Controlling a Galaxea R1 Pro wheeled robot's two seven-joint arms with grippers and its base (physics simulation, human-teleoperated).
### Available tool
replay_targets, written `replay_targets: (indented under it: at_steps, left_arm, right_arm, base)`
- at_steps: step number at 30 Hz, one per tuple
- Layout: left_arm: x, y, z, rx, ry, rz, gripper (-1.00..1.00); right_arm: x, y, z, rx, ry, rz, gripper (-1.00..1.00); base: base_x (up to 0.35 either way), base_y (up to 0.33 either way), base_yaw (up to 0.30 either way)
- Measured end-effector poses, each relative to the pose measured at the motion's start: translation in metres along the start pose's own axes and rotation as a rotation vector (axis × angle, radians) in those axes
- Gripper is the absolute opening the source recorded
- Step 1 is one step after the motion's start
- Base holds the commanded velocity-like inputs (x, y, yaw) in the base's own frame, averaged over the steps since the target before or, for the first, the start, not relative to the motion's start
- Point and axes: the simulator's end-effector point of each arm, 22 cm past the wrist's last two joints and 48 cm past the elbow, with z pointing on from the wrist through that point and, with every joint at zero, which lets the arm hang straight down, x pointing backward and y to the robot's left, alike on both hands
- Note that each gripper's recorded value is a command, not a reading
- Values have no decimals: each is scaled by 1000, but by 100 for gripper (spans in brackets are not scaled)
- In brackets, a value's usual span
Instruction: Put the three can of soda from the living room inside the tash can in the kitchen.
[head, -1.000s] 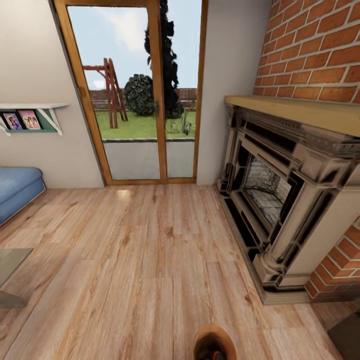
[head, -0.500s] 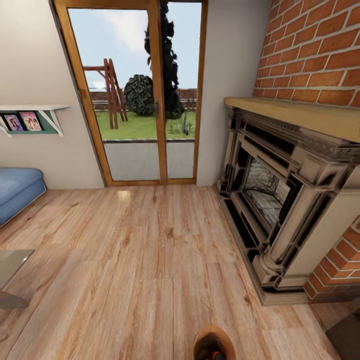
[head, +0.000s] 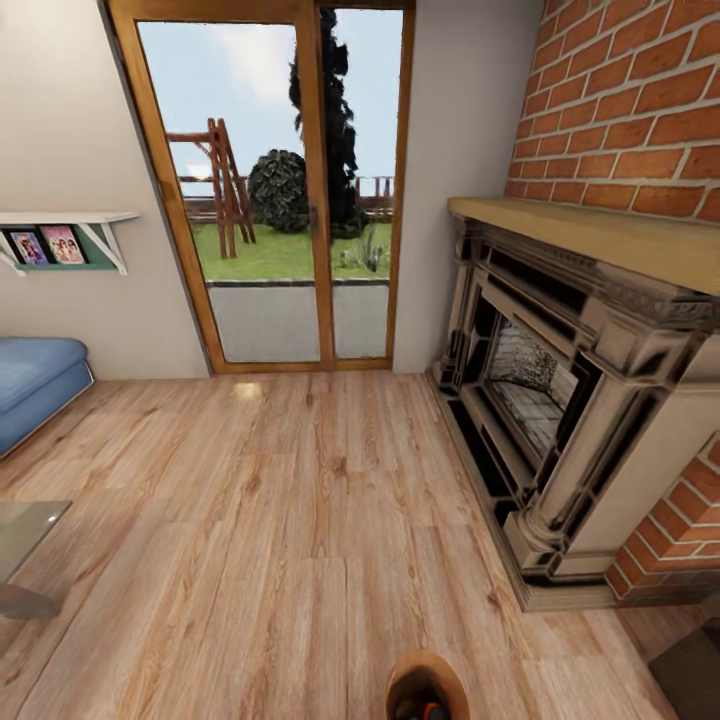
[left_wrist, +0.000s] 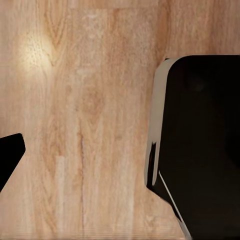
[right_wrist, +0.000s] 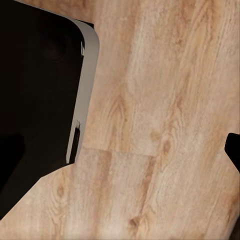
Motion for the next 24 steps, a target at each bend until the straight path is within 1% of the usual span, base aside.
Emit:
replay_targets:
  at_steps: [8,18,24]
  left_arm:
    - [5,-1,-12,3,8,-1,100]
    - [5,1,-22,3,10,-2,100]
    - [5,2,-28,3,10,-2,100]
  right_arm:
    - [2,1,-9,-1,2,0,100]
    - [7,10,-20,-13,7,4,100]
    - [11,11,-27,-15,10,4,100]
  base:
    - [0,0,0]
    - [0,0,0]
    - [0,0,0]
